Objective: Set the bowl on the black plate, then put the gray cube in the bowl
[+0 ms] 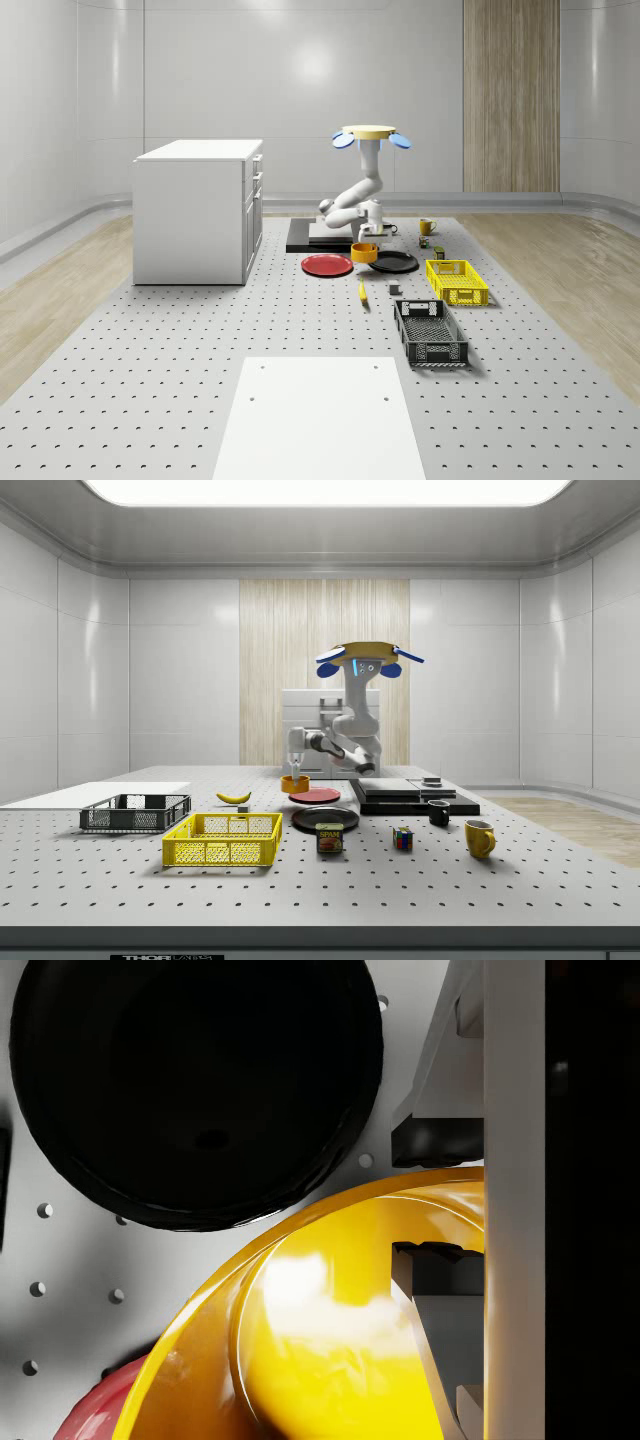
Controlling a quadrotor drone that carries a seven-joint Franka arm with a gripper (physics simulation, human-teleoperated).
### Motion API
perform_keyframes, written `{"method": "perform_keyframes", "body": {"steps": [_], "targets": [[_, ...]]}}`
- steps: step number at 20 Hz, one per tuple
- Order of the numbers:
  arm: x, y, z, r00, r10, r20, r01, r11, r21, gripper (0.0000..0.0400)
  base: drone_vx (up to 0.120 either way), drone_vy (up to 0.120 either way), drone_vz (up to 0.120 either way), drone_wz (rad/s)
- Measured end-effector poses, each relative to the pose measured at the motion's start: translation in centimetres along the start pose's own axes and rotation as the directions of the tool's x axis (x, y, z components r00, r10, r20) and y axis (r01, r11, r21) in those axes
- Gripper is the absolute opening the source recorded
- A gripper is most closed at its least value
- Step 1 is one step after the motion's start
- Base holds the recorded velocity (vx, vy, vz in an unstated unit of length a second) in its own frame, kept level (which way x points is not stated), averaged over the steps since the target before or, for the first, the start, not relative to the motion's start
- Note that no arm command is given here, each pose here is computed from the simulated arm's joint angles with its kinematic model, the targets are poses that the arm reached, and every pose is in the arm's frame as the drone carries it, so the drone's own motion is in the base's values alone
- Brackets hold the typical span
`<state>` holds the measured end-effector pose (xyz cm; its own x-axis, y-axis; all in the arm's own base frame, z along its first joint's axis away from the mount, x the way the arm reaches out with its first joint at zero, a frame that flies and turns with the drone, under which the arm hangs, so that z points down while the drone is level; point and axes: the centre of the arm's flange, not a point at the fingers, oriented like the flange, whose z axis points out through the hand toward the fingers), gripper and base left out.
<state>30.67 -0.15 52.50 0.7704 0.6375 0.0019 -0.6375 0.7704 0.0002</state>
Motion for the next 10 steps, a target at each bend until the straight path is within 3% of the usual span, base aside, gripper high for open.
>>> {"method": "perform_keyframes", "body": {"steps": [10], "targets": [[0.08, 0.08, 0.02, 1.0, -0.02, 0.0, 0.02, 1.0, 0.001, 0.0108, -0.12, 0.12, 0.0, 0.0]]}}
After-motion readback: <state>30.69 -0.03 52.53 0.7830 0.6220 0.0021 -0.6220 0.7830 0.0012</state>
